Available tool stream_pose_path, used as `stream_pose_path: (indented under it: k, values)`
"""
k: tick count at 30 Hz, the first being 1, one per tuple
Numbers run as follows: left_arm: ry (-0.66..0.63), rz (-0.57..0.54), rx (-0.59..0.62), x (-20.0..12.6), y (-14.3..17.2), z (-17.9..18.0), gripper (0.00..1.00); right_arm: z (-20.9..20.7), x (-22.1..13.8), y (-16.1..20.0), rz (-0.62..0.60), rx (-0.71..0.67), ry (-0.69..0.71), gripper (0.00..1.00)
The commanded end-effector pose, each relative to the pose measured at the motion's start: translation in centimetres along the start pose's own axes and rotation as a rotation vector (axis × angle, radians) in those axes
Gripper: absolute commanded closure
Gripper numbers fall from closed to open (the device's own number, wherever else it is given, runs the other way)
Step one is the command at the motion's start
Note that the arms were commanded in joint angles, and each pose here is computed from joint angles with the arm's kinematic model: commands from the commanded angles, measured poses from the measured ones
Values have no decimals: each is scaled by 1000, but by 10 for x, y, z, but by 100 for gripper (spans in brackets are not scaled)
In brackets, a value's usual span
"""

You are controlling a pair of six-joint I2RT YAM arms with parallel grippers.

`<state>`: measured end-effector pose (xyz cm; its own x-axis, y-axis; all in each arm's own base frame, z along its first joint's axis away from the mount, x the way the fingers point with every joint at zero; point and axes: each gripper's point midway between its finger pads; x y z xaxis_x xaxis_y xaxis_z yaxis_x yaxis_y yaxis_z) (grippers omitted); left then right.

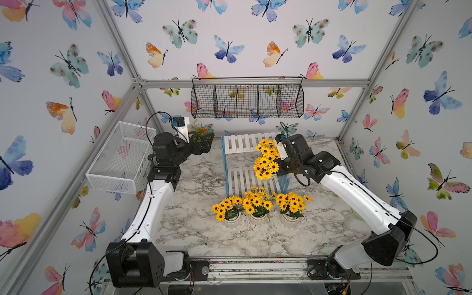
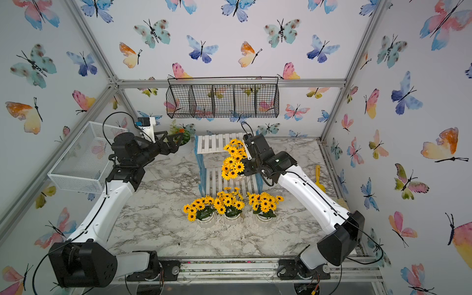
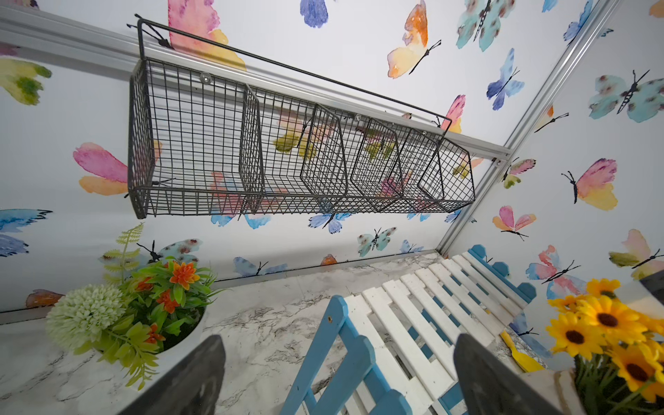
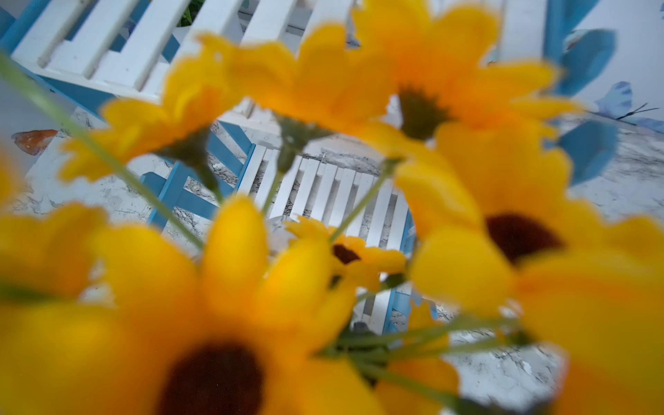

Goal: Take the sunflower pots off the shelves
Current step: Place the sunflower pot at the center of the board.

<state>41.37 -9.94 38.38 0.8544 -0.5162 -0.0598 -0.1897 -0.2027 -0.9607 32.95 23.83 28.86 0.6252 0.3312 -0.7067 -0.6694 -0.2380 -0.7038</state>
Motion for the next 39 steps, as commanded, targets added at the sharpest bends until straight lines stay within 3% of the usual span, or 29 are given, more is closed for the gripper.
stream_pose_path:
  k: [1,16,25,32,39]
  values:
    - [19,-29,24,-8,-9,-6,2,-12,-41,-29,-105,25,13,98]
    - [18,-41,42,-13,-11,-6,2,-146,-65,-13,-70,200,204,98]
    - [27,-30,40,-6,-8,-3,2,-192,-21,21,-1,313,233,98]
    - [19,-28,38,-7,-7,-2,2,-196,28,56,108,346,202,98]
    - [14,-29,37,-8,-9,-2,2,-201,54,76,143,359,212,98]
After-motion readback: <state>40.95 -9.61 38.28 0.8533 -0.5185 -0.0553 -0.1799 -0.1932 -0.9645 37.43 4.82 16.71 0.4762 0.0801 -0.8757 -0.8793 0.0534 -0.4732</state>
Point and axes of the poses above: each gripper's point midway between its finger pads, its own x axis out along the fingers, its own z axis along the line the jaws close on, y = z × x, and after that the axes turned 2 degrees about x, right-handed
